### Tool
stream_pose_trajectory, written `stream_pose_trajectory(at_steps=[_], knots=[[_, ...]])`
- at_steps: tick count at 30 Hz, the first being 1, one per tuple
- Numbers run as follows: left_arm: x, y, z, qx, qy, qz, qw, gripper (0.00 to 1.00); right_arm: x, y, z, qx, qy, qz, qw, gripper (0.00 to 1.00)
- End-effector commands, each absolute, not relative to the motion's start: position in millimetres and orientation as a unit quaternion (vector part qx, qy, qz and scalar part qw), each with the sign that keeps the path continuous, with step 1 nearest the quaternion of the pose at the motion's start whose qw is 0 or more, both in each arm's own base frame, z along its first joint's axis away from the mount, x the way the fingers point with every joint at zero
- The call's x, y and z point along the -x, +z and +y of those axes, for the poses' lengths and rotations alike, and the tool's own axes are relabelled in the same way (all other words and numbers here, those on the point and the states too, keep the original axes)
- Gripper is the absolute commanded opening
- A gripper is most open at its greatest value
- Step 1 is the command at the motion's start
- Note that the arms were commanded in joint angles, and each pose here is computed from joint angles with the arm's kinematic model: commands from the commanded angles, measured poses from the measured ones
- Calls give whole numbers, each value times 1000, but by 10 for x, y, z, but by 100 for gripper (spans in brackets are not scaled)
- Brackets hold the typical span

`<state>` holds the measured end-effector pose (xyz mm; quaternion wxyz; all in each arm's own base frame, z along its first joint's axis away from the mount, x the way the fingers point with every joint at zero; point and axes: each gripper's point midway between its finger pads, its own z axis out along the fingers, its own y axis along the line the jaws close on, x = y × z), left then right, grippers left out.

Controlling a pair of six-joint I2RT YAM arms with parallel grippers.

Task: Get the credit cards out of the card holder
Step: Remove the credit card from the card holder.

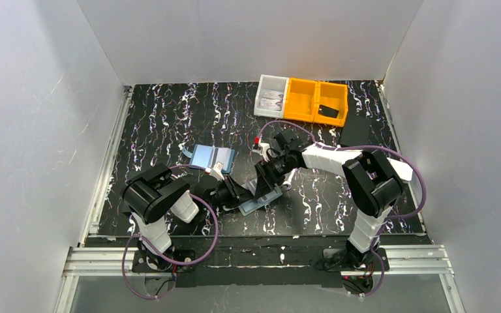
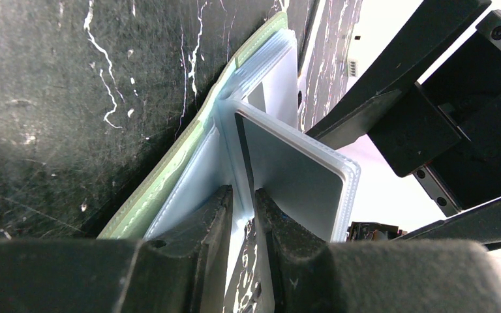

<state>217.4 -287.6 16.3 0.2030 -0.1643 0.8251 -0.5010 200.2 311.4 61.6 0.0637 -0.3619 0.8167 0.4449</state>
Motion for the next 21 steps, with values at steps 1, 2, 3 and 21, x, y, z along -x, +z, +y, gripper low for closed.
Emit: stream_pose_trajectory(at_steps=[1, 2, 3, 21], knots=[[-1925, -390, -2578, 186, -409, 879, 159, 21, -2112, 662, 3166, 357, 448, 816, 79, 74], [-1926, -388, -2581, 186, -410, 879, 159, 21, -2116, 665, 3165, 357, 447, 816, 80, 74], [-1925, -387, -2583, 186, -410, 879, 159, 21, -2124, 660, 3159, 355, 446, 818, 81, 74], [-1923, -393, -2585, 188, -412, 878, 157, 21, -2138, 629, 3141, 350, 442, 822, 78, 74]])
